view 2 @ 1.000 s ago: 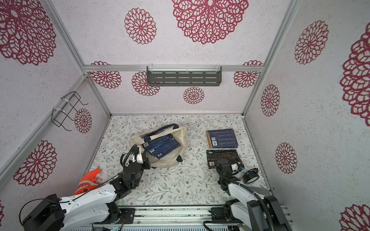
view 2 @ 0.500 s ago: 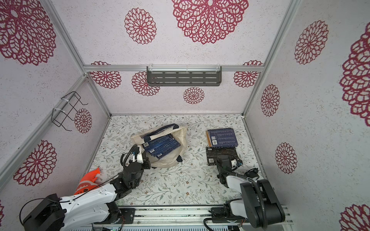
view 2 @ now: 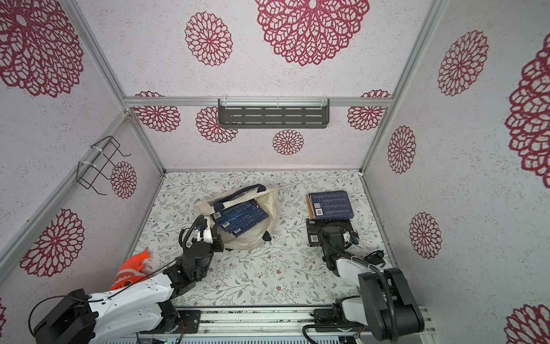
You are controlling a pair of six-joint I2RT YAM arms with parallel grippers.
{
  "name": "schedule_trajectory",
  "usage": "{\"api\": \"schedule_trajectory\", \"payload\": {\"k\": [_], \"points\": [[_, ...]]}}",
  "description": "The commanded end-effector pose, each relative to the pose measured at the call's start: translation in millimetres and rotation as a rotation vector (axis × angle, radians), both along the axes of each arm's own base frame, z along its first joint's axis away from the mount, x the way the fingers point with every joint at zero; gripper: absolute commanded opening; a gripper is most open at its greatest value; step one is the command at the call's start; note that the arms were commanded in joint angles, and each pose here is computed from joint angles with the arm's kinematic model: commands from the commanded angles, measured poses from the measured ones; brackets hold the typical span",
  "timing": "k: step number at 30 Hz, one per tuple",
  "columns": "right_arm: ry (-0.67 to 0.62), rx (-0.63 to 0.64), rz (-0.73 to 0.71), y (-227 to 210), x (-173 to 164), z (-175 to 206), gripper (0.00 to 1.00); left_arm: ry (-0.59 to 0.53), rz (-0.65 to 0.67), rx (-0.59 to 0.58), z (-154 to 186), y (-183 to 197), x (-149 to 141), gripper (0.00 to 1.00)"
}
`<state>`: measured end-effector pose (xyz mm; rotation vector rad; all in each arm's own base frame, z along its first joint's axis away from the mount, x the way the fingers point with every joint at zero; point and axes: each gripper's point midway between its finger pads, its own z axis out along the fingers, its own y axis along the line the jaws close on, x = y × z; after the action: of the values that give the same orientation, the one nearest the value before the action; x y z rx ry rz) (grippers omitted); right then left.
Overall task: Take out the books from the canvas bag
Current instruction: Place the book at the center of the board, then pick up the book from the canvas bag.
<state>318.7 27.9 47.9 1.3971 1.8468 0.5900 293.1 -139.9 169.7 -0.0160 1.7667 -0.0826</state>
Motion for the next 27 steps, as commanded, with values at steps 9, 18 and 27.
{"api": "schedule_trajectory", "payload": {"k": [9,18,27], "points": [[0.073,-0.057,0.017,-9,-26,21,0.99,-0.035,-0.026,-0.046,17,-8,-1,0.0],[-0.029,-0.057,0.076,-2,-26,62,0.99,-0.034,-0.031,-0.047,17,-9,-1,0.0],[-0.256,-0.093,0.306,78,-6,133,0.96,-0.017,-0.037,-0.029,13,-11,1,0.0]]}}
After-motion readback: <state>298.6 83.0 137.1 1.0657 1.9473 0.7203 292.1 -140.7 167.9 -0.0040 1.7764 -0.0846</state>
